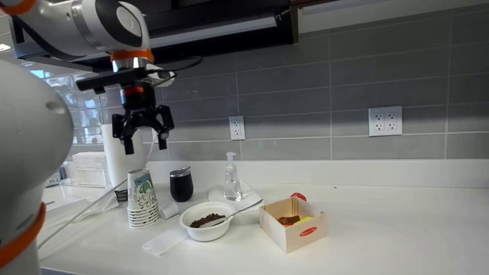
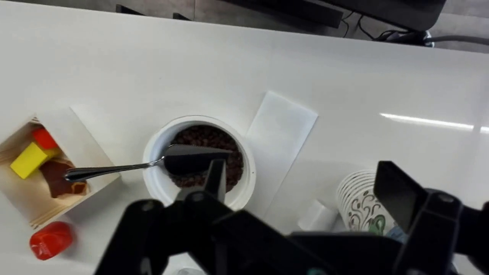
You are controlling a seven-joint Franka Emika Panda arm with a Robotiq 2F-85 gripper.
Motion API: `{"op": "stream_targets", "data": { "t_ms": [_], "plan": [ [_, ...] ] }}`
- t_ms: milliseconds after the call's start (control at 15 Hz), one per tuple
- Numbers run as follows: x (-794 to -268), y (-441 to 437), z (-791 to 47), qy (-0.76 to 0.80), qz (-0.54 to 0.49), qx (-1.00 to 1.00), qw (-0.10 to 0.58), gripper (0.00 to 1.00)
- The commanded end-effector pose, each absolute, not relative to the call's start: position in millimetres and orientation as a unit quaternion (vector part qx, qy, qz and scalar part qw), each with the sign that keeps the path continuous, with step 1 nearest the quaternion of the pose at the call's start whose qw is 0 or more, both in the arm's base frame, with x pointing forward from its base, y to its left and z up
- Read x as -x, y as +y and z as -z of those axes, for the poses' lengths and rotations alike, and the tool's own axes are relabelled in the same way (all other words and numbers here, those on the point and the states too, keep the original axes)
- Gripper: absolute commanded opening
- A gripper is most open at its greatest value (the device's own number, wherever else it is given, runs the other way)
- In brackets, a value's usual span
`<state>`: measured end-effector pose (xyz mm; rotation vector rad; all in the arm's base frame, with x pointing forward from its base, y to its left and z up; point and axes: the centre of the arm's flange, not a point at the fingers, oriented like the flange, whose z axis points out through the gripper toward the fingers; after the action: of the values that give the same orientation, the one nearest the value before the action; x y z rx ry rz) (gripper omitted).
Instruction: Fold the napkin on the right side of the paper cups halfway and put the orange ball in the wooden box
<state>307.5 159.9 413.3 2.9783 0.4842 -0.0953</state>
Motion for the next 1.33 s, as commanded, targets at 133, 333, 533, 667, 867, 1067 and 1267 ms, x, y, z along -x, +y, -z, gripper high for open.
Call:
{"op": "stream_targets", "data": {
  "t_ms": [133,333,533,667,867,1067,1267],
  "plan": [
    [-283.9,220.7,-347.1,0.162,0.03,-0.982,0.096,1.0],
    [-272.6,237.8,-317.2,0.153,0.01,-0.983,0.1,1.0],
    [-264.2,247.3,-292.2,0.141,0.007,-0.984,0.112,1.0],
    [-259.3,250.2,-278.6,0.127,0.014,-0.984,0.128,1.0],
    [-256.2,248.8,-254.4,0.11,0.013,-0.984,0.142,1.0],
    [-260.0,242.7,-232.8,0.097,-0.008,-0.984,0.147,1.0],
    [-267.6,236.3,-216.2,0.092,-0.032,-0.984,0.149,1.0]
  ]
}}
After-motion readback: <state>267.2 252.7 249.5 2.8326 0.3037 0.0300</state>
